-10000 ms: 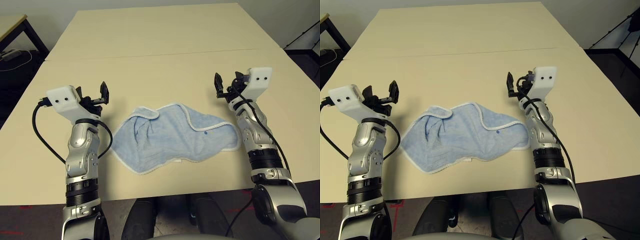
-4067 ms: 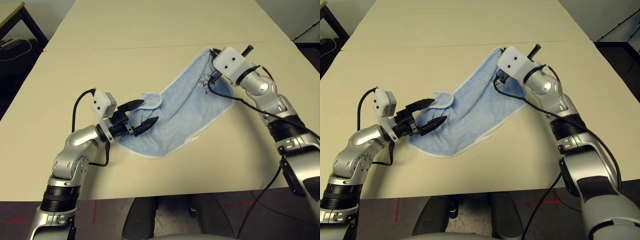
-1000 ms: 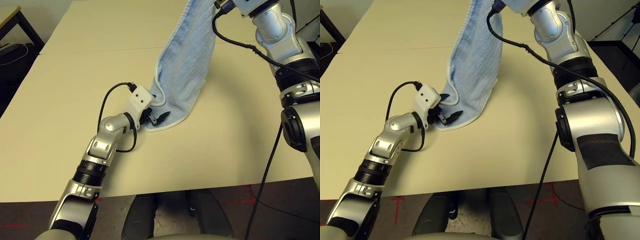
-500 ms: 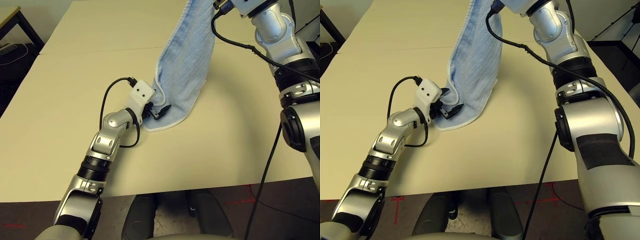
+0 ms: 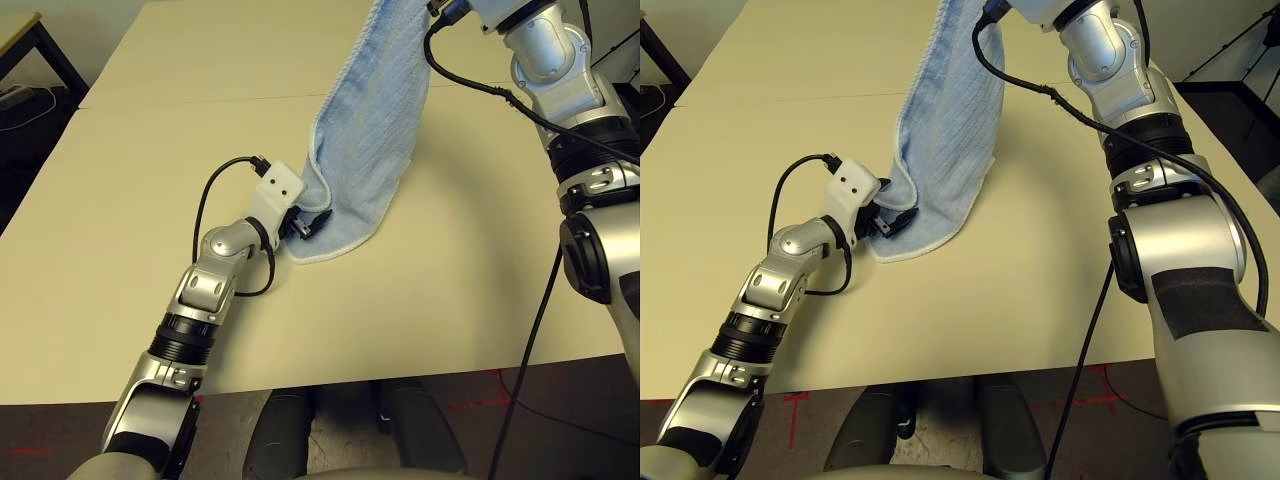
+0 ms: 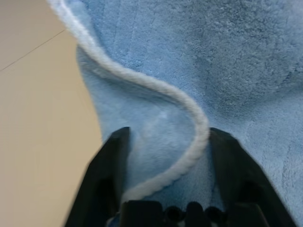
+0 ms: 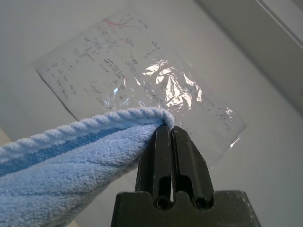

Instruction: Fold the towel and set it aside.

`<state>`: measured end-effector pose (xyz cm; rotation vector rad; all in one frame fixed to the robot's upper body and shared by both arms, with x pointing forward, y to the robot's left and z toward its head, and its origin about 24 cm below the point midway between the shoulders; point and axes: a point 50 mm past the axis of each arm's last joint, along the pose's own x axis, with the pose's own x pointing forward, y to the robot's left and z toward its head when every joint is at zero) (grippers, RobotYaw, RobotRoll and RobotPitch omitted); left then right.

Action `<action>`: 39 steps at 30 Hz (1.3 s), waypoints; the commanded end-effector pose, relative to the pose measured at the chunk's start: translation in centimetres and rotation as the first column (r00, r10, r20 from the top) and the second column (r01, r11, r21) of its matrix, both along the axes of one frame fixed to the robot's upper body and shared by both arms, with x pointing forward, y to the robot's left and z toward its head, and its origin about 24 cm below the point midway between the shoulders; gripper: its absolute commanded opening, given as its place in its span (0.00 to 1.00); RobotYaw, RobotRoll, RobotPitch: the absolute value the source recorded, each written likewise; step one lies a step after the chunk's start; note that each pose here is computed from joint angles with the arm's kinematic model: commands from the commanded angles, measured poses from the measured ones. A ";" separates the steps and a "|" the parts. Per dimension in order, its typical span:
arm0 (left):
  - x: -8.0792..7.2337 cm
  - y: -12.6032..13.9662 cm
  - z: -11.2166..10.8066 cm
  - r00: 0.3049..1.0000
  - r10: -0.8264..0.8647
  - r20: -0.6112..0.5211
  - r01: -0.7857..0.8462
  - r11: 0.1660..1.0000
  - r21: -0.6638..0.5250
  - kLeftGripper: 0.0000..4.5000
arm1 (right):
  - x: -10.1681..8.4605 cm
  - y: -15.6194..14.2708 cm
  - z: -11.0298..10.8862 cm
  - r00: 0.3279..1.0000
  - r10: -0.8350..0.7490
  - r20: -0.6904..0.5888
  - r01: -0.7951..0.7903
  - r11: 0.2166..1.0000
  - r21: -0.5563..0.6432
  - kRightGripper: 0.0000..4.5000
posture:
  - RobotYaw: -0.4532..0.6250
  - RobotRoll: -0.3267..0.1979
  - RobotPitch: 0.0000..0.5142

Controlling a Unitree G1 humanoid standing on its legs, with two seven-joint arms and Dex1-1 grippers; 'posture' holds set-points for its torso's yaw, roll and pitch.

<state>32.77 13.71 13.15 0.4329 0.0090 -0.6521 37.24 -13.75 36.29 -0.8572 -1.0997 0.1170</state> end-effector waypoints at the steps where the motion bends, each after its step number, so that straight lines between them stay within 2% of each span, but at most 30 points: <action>1: 0.0 -0.2 0.1 1.000 0.001 0.009 -0.001 1.000 0.014 0.35 | -0.4 0.1 0.7 0.999 0.021 0.024 -0.021 1.000 0.017 0.00 | 0.49 0.62 0.33; 5: 0.0 -0.3 0.1 1.000 -0.003 0.010 0.003 1.000 0.012 0.01 | -0.4 0.1 0.7 1.000 0.020 0.022 -0.021 1.000 0.018 0.00 | 0.49 0.62 0.32; 25: 0.0 0.2 0.5 1.000 0.006 0.000 -0.006 1.000 -0.010 0.00 | -0.2 -0.1 0.5 1.000 0.020 0.002 -0.020 0.999 0.033 0.00 | 0.49 0.62 0.32; 28: 0.2 1.4 1.5 0.999 0.050 0.014 -0.049 0.997 -0.053 0.00 | 0.2 -0.7 0.0 0.999 0.022 -0.047 -0.019 0.997 0.076 0.00 | 0.49 0.62 0.32; 33: 0.2 4.8 3.8 0.982 0.180 0.054 -0.176 0.981 -0.077 0.00 | 0.8 -2.1 -1.4 0.991 0.012 -0.132 0.005 0.992 0.126 0.00 | 0.49 0.62 0.32; 39: -0.8 8.4 6.8 0.959 0.273 0.072 -0.266 0.959 -0.094 0.00 | 1.6 -4.0 -4.1 0.967 -0.003 -0.253 0.043 0.987 0.152 0.00 | 0.50 0.62 0.33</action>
